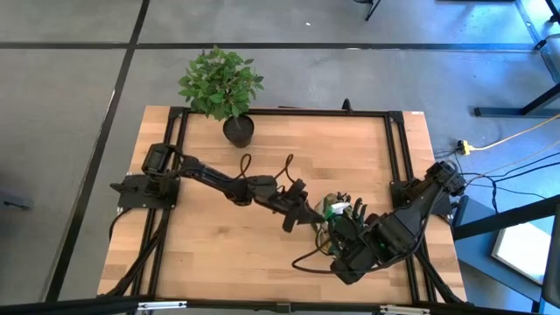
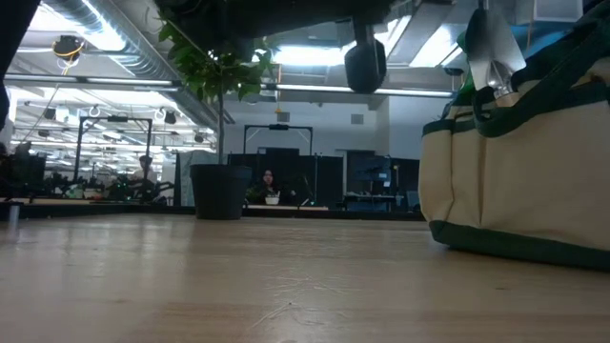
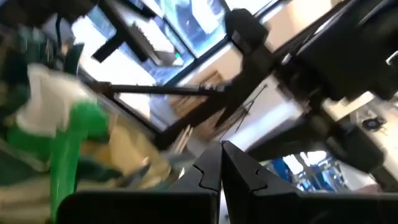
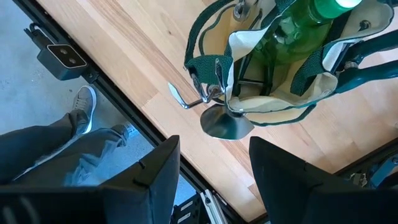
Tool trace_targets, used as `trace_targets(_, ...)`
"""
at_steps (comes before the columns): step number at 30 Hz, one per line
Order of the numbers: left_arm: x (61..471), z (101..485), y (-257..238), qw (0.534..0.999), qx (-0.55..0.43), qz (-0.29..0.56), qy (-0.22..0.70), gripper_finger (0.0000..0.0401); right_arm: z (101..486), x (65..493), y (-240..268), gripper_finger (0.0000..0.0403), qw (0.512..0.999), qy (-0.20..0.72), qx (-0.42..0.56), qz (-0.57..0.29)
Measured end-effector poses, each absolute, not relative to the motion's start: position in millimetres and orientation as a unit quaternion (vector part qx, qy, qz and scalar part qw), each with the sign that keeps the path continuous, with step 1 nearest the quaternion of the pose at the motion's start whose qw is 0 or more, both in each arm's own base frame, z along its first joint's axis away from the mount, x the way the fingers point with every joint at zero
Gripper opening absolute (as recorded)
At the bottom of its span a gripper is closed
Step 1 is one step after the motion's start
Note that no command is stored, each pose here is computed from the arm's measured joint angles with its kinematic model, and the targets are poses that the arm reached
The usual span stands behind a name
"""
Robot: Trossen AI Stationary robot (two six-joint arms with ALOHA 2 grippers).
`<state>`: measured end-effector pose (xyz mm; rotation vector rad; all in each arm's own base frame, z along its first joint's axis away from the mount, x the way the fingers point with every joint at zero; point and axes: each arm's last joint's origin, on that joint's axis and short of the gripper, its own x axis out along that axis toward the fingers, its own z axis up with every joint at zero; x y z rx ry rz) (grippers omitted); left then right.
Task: Pick & Place Garden tools in Gardening bag
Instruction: Put the brown trowel into the brown gardening bag
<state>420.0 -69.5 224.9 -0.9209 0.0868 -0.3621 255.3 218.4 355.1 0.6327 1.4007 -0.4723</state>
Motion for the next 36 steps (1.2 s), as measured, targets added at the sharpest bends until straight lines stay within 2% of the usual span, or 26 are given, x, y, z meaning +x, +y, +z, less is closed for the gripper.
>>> trace_targets(8,420.8,211.6,-65.2,0.864,-0.472,-0.140,0.103,0.0001,355.2,255.4,218.1,0.0195,0.696,0.625,0.282,-0.213)
trace_targets(22,423.7,220.6,-61.4,0.846,-0.502,-0.154,0.090,0.0001,355.2,256.7,216.6,0.0195,0.704,0.616,0.279,-0.219)
trace_targets(31,454.3,218.9,-65.0,0.843,-0.500,-0.178,0.084,0.0001,355.5,257.7,215.1,0.0195,0.704,0.614,0.281,-0.221)
trace_targets(36,454.9,213.3,-66.2,0.841,-0.501,-0.178,0.095,0.0001,355.5,256.6,216.4,0.0195,0.702,0.613,0.284,-0.224)
